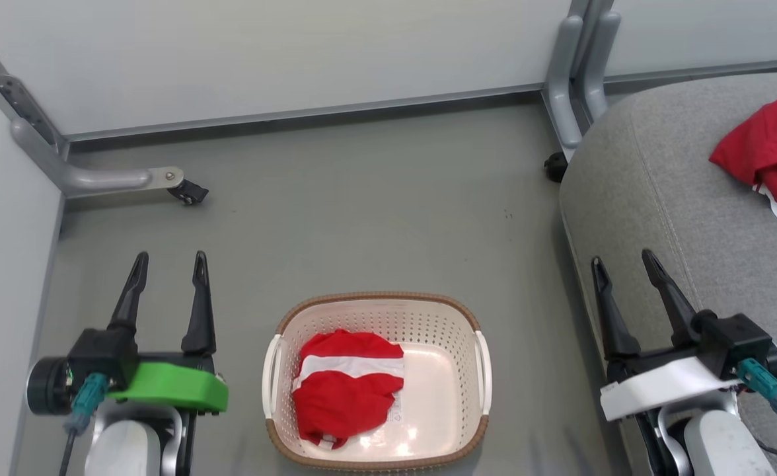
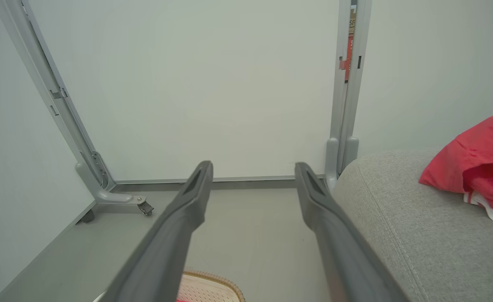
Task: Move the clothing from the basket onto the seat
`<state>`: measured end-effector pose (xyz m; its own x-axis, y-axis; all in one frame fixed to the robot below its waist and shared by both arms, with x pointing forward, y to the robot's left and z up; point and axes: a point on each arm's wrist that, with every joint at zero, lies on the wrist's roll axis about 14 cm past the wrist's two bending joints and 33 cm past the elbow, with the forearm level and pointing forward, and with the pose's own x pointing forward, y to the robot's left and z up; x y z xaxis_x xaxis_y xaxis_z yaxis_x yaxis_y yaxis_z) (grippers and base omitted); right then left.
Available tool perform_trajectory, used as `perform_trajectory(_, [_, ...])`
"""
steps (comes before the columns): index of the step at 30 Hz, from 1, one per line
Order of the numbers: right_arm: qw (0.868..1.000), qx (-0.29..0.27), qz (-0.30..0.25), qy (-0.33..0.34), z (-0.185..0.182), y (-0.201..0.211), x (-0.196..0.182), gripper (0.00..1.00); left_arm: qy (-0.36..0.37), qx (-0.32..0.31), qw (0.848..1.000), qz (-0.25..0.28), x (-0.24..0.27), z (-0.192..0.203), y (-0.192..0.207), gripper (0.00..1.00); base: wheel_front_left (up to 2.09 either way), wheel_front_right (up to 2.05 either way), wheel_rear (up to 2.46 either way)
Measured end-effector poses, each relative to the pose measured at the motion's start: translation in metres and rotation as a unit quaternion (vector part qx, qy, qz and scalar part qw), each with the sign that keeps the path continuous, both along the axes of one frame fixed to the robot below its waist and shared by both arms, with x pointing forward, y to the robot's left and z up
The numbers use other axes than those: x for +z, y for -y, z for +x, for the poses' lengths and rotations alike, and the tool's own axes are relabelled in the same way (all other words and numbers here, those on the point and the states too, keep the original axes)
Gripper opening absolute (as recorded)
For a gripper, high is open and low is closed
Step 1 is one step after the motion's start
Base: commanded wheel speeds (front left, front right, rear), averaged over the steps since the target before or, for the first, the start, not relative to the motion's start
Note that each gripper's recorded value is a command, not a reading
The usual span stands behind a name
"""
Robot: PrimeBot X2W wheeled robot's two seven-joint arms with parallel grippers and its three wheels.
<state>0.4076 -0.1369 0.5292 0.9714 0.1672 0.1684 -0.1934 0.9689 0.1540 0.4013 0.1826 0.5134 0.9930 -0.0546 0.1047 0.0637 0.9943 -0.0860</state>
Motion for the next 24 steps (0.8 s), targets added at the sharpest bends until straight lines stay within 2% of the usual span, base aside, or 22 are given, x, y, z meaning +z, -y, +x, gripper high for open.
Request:
perform_trajectory(6, [1.000, 0.006, 0.000, 0.011, 0.014, -0.004, 0.006, 1.00, -0.017, -0.051, 0.998, 0.036, -0.011, 0.027, 0.022, 1.00, 0.00, 0.00, 0.00])
perform_trajectory(11, [1.000, 0.006, 0.000, 0.019, 0.030, -0.004, 0.009, 1.00, -0.049, -0.122, 0.988, 0.074, -0.035, 0.051, 0.056, 1.00, 0.00, 0.00, 0.00])
perform_trajectory(18, [1.000, 0.005, -0.004, 0.021, 0.055, -0.002, 0.003, 1.00, -0.108, -0.208, 0.965, 0.121, -0.086, 0.075, 0.091, 1.00, 0.00, 0.00, 0.00])
perform_trajectory(24, [1.000, -0.004, -0.010, 0.014, 0.073, 0.007, -0.008, 1.00, -0.169, -0.272, 0.934, 0.156, -0.142, 0.083, 0.115, 1.00, 0.00, 0.00, 0.00])
